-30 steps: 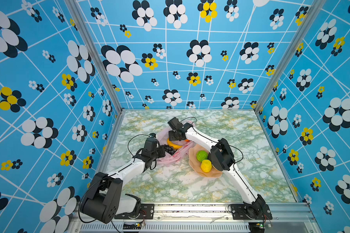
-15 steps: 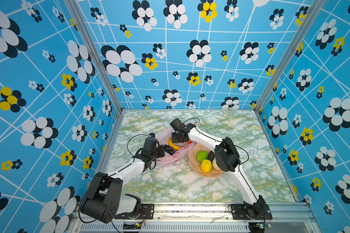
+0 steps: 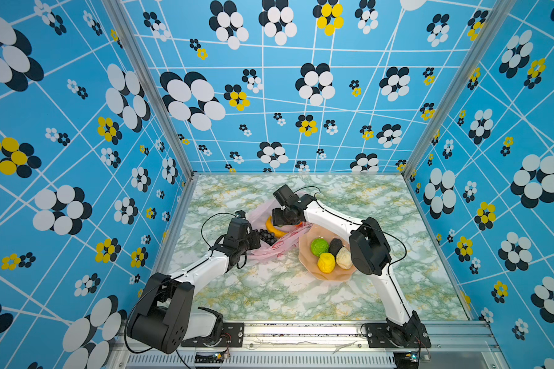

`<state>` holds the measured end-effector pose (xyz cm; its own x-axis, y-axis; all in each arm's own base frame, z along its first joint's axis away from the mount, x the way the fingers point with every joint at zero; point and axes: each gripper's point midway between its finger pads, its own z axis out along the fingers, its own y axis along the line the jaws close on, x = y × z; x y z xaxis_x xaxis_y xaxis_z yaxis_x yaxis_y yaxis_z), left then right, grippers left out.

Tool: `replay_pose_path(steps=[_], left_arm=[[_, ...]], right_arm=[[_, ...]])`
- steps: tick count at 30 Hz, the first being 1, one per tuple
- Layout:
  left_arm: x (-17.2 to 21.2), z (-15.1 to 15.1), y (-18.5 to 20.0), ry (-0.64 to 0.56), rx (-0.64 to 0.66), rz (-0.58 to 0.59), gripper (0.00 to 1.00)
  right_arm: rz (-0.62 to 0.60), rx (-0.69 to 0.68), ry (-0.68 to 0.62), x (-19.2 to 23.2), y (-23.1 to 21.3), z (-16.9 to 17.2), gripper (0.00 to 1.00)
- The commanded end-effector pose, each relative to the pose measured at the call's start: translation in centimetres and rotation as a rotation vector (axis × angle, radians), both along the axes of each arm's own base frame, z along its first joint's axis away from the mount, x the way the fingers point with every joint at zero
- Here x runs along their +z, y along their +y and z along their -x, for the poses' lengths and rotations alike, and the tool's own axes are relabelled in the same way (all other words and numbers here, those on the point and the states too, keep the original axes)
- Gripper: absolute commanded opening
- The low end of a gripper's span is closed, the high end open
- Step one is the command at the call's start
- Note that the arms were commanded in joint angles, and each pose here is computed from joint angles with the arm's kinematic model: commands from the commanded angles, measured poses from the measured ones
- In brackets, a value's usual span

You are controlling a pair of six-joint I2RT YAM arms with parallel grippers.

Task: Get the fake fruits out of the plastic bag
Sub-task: 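Lift the dark green fruit out of the bag with the right gripper, then lower the dark green fruit into the peach bowl and open the right gripper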

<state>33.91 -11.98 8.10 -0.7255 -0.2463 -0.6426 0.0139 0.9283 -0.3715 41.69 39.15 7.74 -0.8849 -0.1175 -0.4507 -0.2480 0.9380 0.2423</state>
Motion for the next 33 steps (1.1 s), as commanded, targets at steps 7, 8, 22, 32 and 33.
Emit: replay_pose_path(steps=[7, 8, 22, 32, 33], left_arm=[[0.0, -0.2, 0.5, 0.003, 0.008, -0.026, 0.00], [0.0, -0.2, 0.6, 0.002, 0.009, -0.027, 0.00], [-0.1, -0.2, 0.5, 0.009, 0.010, -0.027, 0.00], [-0.1, -0.2, 0.6, 0.009, 0.011, -0.029, 0.00], [-0.1, -0.2, 0.6, 0.010, 0.011, -0.031, 0.00]], right_arm=[[-0.065, 0.005, -0.067, 6.1, -1.4, 1.5, 0.53], [-0.073, 0.005, -0.074, 6.7, -1.7, 1.7, 0.53], [0.066, 0.005, -0.064, 8.2, -10.7, 9.2, 0.53], [0.151, 0.093, -0.028, 5.6, -12.1, 13.8, 0.52], [0.165, 0.106, -0.027, 5.3, -12.1, 14.2, 0.52]])
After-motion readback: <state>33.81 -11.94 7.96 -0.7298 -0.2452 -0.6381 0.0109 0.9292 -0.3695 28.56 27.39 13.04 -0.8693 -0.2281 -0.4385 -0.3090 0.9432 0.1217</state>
